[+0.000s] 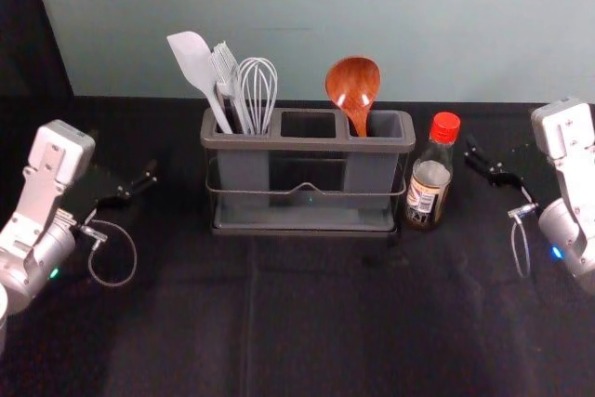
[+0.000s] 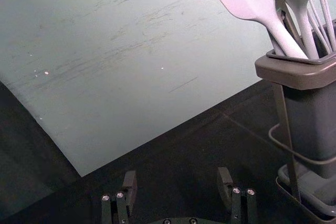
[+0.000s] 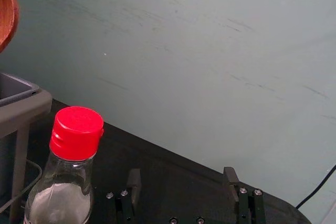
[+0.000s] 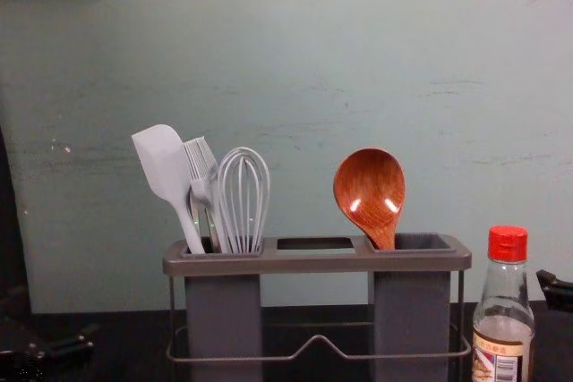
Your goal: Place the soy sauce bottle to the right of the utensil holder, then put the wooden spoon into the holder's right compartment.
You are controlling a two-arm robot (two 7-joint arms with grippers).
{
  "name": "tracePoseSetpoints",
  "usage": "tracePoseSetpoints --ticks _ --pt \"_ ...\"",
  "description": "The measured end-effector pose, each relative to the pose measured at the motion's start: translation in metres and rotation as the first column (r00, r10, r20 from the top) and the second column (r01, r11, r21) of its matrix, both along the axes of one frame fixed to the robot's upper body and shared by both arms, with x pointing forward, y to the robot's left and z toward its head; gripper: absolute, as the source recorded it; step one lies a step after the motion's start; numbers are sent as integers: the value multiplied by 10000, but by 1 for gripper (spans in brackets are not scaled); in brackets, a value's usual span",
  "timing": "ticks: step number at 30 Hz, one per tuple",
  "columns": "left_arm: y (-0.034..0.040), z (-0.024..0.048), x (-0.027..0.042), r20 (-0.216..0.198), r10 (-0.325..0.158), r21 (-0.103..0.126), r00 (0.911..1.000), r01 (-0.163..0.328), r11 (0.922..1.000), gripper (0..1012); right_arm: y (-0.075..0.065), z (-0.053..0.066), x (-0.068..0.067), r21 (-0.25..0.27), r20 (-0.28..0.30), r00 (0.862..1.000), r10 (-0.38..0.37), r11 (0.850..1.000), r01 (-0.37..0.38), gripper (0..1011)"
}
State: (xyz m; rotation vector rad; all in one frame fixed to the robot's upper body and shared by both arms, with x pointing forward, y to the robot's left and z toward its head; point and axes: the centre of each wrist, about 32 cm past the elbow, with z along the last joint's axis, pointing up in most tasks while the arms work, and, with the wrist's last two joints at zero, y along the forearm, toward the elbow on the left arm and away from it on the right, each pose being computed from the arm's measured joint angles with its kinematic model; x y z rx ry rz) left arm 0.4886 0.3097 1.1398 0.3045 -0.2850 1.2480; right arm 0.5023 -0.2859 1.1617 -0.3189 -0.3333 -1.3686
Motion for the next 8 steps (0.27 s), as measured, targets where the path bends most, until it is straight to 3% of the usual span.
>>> tracePoseSetpoints --ticks 8 --pt "0 0 0 0 0 0 10000 0 10000 1005 0 0 0 0 0 10000 1 10000 -1 1002"
